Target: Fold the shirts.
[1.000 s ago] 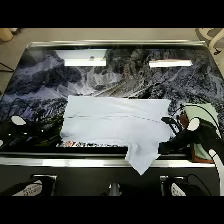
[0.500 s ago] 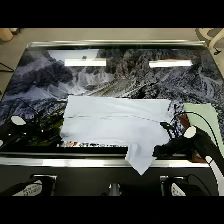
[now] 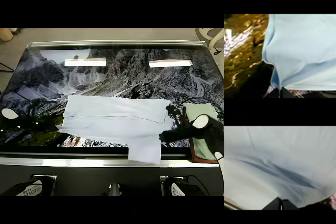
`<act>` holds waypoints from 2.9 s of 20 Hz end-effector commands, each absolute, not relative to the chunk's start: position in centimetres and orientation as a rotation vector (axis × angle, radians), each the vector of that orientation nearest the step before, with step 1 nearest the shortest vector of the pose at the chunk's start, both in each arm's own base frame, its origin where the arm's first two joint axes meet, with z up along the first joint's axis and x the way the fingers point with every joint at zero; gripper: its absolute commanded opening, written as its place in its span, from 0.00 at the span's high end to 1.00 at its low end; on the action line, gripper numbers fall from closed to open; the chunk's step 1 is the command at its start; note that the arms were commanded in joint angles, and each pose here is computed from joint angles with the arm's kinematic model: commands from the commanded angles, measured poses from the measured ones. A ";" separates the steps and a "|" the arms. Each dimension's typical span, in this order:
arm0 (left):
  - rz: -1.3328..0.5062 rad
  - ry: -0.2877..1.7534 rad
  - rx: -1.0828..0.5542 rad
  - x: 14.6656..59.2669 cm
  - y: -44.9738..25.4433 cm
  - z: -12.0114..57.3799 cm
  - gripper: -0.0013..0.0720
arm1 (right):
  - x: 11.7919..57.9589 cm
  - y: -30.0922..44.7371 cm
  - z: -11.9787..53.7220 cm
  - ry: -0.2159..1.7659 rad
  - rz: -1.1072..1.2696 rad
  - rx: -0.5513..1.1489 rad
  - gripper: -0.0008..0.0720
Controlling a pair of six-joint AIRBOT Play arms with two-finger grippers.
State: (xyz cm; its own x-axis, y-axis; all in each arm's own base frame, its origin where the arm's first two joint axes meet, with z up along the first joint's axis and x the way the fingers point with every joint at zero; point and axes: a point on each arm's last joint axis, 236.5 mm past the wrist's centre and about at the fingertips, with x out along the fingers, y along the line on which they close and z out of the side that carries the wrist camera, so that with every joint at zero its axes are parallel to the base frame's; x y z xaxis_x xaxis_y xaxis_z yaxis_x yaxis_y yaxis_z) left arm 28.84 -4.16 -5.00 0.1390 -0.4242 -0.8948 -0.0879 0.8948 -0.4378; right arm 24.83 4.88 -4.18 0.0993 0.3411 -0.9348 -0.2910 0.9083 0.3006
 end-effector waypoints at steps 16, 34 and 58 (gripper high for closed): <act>-0.184 1.354 -0.604 48.3 -5.9 -6.1 0.87 | 46.6 1.8 -4.9 1.133 0.321 0.093 0.96; -0.299 1.218 -0.491 48.0 -8.1 2.9 0.35 | 40.5 -0.4 -9.8 1.482 0.309 0.019 0.00; -0.661 1.341 -0.414 43.1 -30.1 -2.4 0.95 | 42.5 8.2 2.8 1.134 0.601 0.233 0.97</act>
State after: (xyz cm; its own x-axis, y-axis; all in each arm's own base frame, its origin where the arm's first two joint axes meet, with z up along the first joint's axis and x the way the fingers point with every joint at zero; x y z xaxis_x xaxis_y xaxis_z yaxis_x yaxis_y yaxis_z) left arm 44.65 -23.99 -0.47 0.1426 -0.6010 -0.7864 0.1727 0.7975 -0.5781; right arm 43.19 6.94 -1.71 0.2395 0.5163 -0.8222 -0.2603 0.8500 0.4580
